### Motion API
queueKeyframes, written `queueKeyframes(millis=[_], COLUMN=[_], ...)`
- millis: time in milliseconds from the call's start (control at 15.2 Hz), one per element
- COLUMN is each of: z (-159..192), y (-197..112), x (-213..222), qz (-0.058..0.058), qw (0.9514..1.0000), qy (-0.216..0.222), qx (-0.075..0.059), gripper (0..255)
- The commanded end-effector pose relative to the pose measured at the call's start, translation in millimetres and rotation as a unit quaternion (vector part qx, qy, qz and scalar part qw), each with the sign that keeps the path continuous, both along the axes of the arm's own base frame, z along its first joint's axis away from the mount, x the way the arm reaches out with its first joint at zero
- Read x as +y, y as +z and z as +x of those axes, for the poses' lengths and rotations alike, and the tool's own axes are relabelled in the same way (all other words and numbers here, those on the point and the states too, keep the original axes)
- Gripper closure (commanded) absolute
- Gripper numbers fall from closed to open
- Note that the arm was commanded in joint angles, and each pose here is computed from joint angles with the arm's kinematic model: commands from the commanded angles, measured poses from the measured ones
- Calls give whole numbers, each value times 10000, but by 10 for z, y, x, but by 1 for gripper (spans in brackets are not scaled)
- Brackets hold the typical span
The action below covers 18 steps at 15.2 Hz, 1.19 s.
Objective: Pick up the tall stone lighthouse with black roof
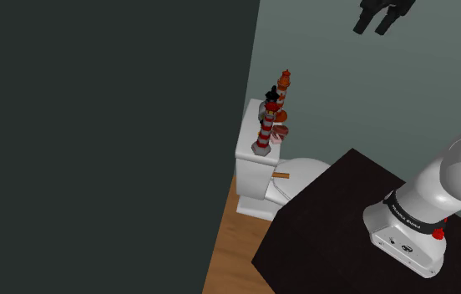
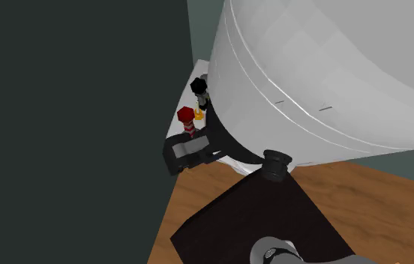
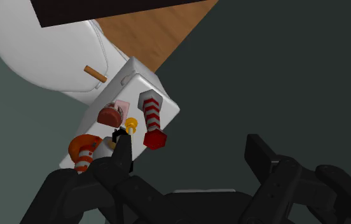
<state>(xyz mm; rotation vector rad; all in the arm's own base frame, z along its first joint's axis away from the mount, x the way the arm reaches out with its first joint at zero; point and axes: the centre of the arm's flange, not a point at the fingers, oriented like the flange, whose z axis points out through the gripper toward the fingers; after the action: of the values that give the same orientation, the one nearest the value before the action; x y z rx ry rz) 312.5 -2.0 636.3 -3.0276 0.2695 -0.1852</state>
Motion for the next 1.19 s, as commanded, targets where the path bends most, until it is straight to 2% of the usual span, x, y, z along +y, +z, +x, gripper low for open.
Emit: queueKeyframes(millis=[0, 528, 1122], z=[0, 924, 1908], y=[0, -597, -1356], x=[0, -333, -690], qz=[0, -27, -58], qw=[10000, 9991, 9958], qy=[0, 102, 216], qx=[0, 416, 884], gripper=[0, 0, 0])
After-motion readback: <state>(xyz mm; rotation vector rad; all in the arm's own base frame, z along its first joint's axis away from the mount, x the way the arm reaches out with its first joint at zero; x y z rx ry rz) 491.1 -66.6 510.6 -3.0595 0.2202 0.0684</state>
